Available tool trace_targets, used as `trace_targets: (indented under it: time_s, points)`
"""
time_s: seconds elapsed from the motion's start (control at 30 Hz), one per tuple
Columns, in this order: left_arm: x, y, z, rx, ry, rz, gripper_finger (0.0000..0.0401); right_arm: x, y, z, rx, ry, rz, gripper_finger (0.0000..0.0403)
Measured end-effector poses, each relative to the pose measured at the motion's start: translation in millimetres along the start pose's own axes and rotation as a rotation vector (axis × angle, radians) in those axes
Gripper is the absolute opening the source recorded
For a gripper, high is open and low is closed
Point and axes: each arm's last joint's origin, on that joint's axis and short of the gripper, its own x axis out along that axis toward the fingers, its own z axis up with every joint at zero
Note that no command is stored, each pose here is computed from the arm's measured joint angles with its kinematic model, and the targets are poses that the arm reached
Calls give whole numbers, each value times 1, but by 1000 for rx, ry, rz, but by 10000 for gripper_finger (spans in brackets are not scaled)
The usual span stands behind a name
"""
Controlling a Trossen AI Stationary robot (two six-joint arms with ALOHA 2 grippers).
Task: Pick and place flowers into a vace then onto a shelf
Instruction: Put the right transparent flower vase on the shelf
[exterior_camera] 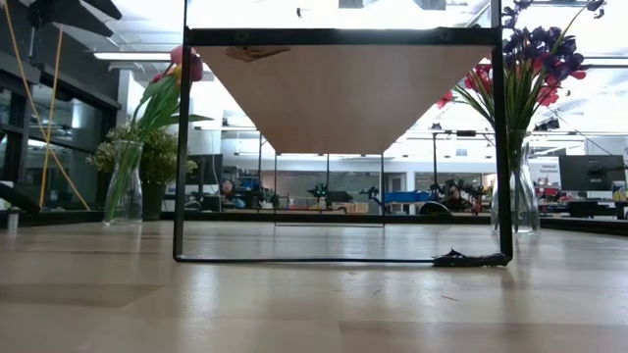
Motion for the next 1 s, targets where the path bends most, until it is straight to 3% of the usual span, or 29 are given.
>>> trace_targets:
  time_s: [0.2,0.47,0.73,1.0]
  points:
    - [0,-1,0,-19,13,-17,248,6,7,-57,52,141,136,243]
    - [0,0,0,-41,13,-16,248,6,20,-125,195,378,417,243]
    - [0,-1,0,-59,13,-16,248,3,30,-166,357,589,633,243]
    - [0,0,0,-67,14,-16,248,15,58,-203,385,829,702,243]
